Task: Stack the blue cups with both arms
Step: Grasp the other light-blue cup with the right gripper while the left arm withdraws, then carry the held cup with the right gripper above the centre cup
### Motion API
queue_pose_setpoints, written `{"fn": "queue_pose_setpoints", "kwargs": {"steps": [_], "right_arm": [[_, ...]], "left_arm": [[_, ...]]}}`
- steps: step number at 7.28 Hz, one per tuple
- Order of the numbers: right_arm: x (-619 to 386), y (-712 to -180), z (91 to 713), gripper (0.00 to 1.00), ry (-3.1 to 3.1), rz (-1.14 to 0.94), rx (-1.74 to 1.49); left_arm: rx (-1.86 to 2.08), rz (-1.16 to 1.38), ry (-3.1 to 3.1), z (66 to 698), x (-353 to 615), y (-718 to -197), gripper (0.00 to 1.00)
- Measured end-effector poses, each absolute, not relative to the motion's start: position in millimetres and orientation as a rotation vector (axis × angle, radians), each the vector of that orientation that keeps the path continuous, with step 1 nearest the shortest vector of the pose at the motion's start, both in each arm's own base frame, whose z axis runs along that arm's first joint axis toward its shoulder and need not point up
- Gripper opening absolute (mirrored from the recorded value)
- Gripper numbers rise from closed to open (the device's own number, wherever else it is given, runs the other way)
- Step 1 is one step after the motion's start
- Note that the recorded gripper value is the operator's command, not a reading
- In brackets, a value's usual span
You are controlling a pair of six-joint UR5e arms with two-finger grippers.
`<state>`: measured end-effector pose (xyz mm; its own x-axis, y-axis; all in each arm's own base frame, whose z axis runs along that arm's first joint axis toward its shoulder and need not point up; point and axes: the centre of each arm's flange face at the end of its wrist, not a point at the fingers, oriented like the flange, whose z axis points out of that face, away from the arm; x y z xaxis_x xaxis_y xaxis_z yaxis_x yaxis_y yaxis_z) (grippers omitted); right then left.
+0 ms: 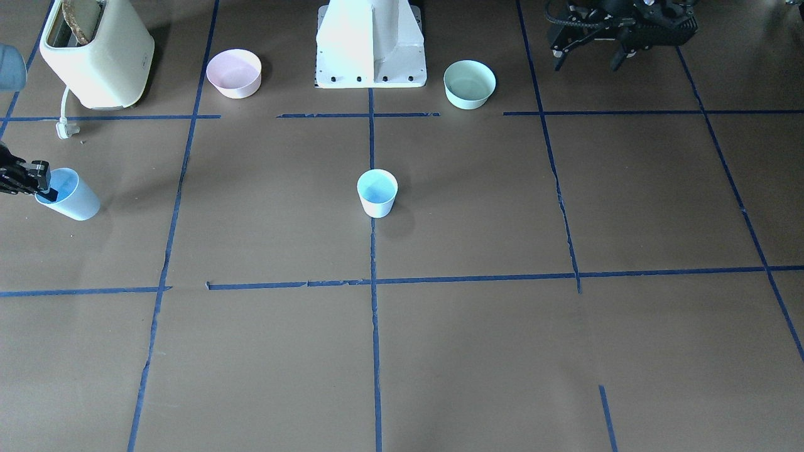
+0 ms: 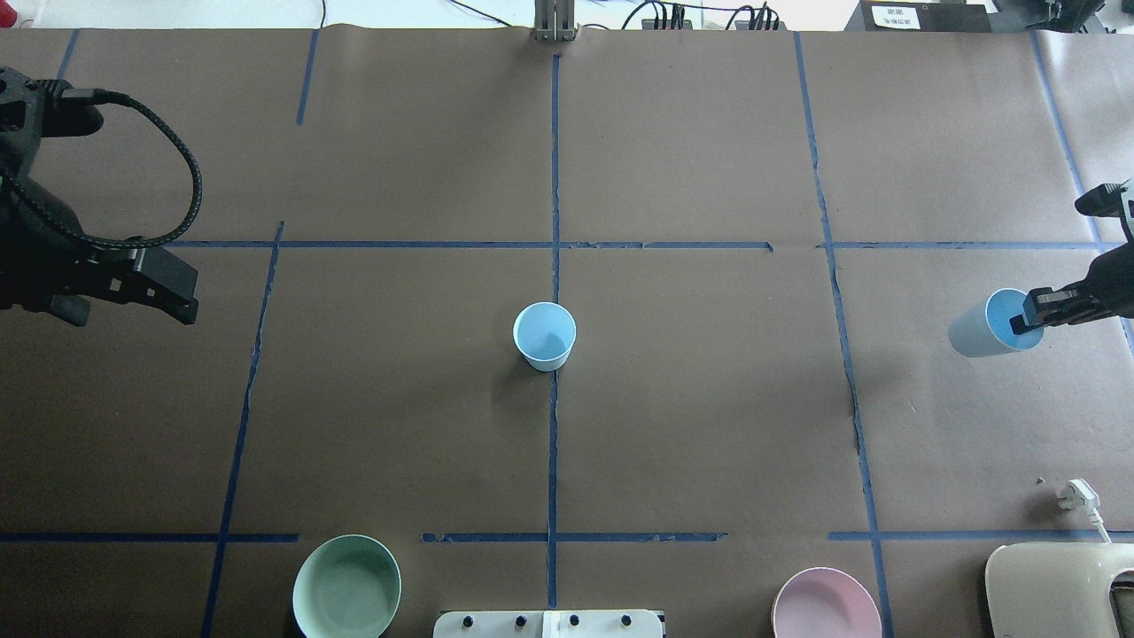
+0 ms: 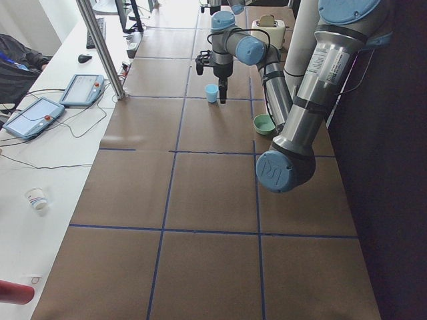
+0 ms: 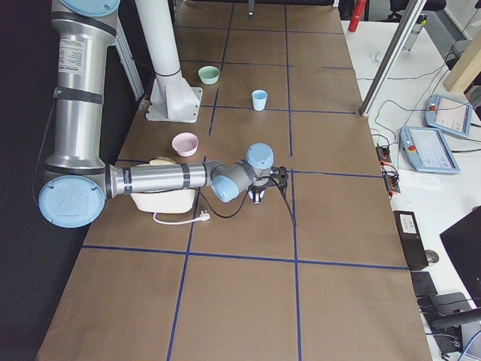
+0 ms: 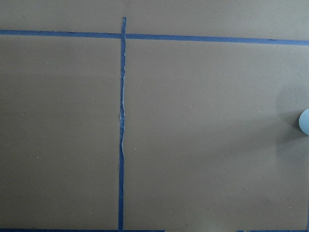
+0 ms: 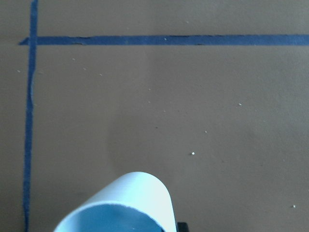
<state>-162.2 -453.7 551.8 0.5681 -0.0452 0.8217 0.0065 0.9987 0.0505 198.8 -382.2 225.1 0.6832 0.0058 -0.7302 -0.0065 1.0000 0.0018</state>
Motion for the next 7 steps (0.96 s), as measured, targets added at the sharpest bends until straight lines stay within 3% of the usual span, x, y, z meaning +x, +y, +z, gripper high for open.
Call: {"fn": "queue_pose_setpoints", "kwargs": {"steps": [4,7], "right_arm": [[-232,-511,342,0.0,-1.055,0.05,0.009],[-403,-459,223,0.0,-1.044,0.116,-0.013]], "left_arm": [[0.075,0.187,0.717,301,123,-397,1.0],[0.085,0.25,0.671,350,75,-425,1.0]]}}
